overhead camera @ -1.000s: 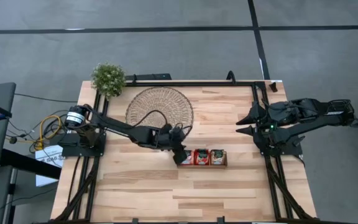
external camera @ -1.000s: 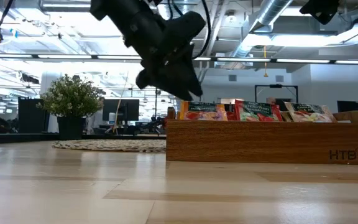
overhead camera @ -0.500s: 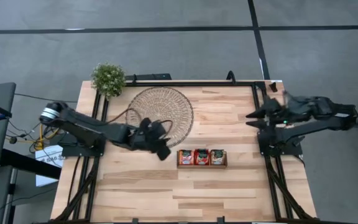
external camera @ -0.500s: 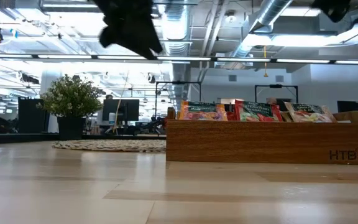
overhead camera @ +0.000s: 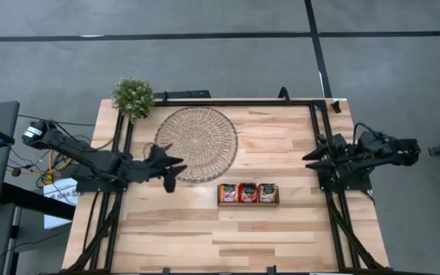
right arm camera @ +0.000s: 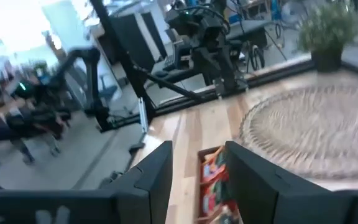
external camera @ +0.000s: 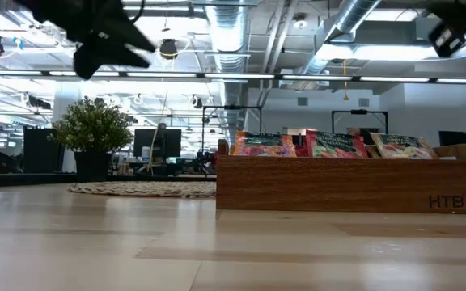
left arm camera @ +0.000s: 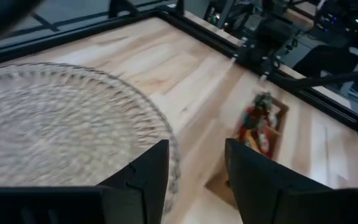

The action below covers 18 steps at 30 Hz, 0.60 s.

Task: Pick & Place Tea
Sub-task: Return to Home Position

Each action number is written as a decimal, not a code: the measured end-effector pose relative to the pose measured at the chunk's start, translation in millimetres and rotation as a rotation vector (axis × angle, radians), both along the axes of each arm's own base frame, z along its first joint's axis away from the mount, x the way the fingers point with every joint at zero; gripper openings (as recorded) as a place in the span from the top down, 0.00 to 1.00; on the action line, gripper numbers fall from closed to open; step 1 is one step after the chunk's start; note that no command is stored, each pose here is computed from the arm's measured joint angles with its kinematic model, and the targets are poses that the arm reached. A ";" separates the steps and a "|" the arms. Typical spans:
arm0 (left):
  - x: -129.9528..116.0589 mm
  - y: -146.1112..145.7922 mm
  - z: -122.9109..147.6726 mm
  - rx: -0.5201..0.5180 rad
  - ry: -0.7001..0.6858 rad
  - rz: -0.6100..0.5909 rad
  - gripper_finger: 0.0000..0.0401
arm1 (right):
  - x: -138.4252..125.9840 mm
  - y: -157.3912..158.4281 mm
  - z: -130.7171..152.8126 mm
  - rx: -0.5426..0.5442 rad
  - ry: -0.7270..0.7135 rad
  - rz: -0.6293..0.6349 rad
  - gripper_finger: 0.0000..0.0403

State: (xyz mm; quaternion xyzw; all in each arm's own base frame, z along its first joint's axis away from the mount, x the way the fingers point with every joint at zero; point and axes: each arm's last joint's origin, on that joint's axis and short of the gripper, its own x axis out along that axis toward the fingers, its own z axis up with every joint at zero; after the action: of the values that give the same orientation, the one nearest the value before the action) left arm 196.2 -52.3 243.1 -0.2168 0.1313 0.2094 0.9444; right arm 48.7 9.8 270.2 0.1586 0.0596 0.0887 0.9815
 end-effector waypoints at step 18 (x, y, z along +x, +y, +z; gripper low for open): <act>-102.5 48.0 -22.3 -0.008 -0.097 0.008 0.63 | 3.6 -3.7 -13.1 -0.055 -0.066 -0.134 0.66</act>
State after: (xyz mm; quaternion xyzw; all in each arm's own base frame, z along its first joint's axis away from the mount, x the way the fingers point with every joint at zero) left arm 93.7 -4.3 220.8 -0.2309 0.0856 0.2019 0.9479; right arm 52.4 6.1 257.1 0.1324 0.0190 0.0261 0.9907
